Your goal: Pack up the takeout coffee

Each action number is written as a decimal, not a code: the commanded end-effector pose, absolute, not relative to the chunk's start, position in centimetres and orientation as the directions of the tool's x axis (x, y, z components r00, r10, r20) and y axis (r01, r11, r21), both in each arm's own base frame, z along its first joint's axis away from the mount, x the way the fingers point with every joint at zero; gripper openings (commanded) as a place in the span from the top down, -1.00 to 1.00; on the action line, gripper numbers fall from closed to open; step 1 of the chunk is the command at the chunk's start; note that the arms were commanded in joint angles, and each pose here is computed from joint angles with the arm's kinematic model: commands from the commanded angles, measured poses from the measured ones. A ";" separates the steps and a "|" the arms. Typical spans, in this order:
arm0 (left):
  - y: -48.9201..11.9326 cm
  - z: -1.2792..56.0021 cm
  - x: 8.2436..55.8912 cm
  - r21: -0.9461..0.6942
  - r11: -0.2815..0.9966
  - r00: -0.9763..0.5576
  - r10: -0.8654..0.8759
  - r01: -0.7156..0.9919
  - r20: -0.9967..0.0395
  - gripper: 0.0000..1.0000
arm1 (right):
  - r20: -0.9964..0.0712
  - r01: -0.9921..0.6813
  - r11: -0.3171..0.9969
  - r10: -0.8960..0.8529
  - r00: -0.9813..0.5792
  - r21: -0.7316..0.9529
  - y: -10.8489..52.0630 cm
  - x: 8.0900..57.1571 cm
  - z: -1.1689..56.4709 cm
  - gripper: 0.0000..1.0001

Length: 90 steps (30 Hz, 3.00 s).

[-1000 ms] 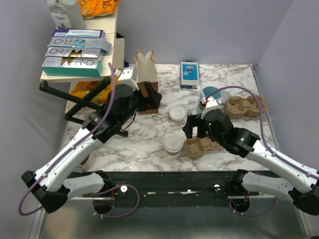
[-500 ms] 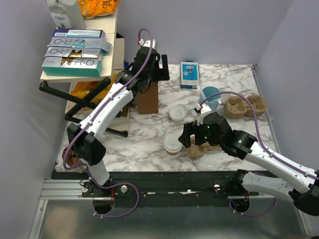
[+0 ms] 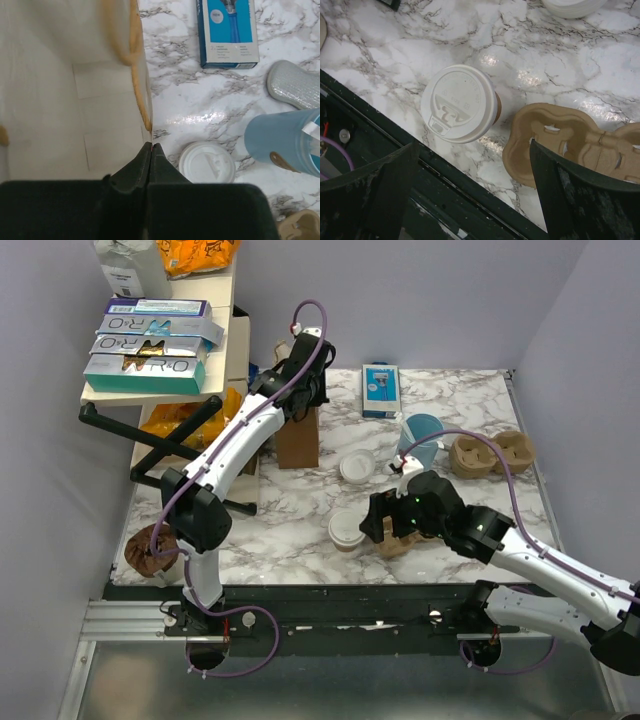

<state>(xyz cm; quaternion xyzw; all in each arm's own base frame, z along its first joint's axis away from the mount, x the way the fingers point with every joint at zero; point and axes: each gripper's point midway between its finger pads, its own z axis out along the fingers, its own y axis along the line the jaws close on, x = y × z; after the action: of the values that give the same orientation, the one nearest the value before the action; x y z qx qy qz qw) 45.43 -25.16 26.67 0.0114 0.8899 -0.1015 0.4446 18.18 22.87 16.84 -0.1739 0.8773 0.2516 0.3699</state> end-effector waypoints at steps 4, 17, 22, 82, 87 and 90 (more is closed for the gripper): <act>-22.4 26.4 40.9 -0.158 0.986 -0.640 -0.092 0.047 -0.763 1.00 | -0.733 -0.628 0.701 -0.222 -0.643 0.338 24.8 16.4 17.0 -1.00; -20.7 26.1 30.2 -0.166 0.986 -0.663 -0.115 0.015 -0.740 1.00 | -0.546 -0.296 0.833 0.009 -0.838 0.468 25.9 18.4 13.8 -0.85; -20.0 26.3 28.0 -0.163 0.986 -0.653 -0.142 -0.029 -0.744 1.00 | -0.516 -0.229 0.827 0.084 -0.852 0.513 25.8 19.1 12.9 -0.70; -20.7 25.0 22.9 -0.279 0.959 -0.726 -0.155 0.053 -0.670 1.00 | -0.544 0.182 0.848 0.469 -0.696 0.499 13.5 30.1 10.1 0.24; -21.6 25.1 22.7 -0.287 0.955 -0.734 -0.143 0.074 -0.664 1.00 | -0.538 0.214 0.843 0.490 -0.686 0.494 12.6 30.2 10.1 0.06; -22.2 25.2 22.6 -0.290 0.953 -0.736 -0.136 0.086 -0.664 1.00 | -0.546 0.236 0.843 0.501 -0.671 0.484 12.0 30.1 10.4 -0.28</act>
<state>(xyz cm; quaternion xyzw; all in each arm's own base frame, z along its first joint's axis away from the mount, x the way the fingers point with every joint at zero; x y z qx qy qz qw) 23.41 -21.63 25.65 -0.0239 0.9109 -0.1560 0.3812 30.73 13.57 11.01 0.1937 0.8906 0.2239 0.3453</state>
